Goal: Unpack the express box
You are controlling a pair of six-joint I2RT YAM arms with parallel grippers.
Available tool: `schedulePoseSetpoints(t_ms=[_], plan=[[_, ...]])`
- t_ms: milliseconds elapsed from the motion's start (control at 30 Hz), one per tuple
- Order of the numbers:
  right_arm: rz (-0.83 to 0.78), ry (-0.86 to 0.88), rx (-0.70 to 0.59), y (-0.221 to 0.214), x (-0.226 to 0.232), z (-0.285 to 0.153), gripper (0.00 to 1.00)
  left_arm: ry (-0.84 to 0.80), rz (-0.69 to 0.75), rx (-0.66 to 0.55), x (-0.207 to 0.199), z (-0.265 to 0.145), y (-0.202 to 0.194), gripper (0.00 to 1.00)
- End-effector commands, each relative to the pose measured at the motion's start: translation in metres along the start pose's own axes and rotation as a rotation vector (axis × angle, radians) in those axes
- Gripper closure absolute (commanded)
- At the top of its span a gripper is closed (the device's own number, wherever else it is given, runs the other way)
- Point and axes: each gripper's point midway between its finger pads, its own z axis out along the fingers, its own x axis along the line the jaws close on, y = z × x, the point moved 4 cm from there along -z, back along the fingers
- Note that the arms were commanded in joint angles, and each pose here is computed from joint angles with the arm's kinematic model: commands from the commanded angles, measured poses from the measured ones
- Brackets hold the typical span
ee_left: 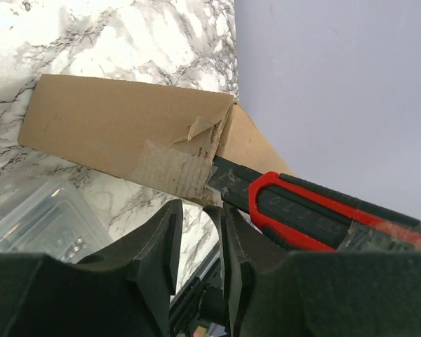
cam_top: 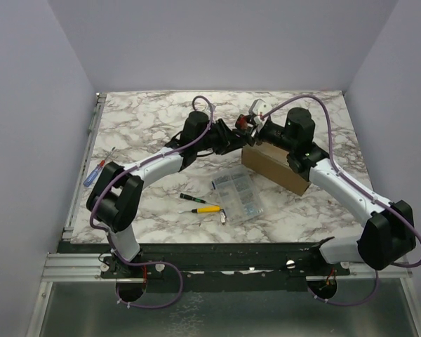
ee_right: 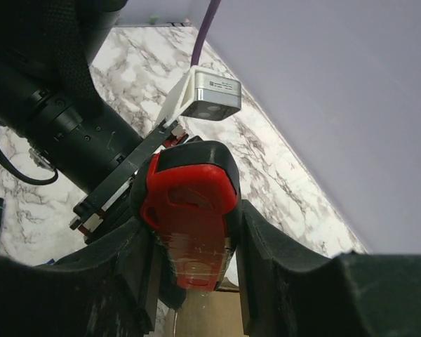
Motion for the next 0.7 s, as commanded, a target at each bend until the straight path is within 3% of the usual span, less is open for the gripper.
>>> schedulePoseSetpoints(t_ms=[0,67,167,500,667], plan=[[0.180,0.035,0.072,-0.010,0.012,0.007,1.00,-0.106,0.152,-0.080,-0.030,-0.023,0.017,0.61],[0.193,-0.014,0.085,-0.010,0.001,0.007,1.00,-0.109,0.195,-0.062,-0.027,-0.033,0.011,0.52],[0.200,-0.065,0.089,-0.009,-0.009,0.005,1.00,-0.086,0.237,-0.047,-0.016,-0.044,0.002,0.51],[0.205,-0.061,0.071,-0.001,-0.011,0.006,1.00,-0.106,0.208,-0.003,-0.014,-0.037,-0.011,0.74],[0.200,-0.068,0.087,-0.006,-0.011,0.006,1.00,-0.068,0.162,-0.040,-0.007,-0.037,-0.011,0.83]])
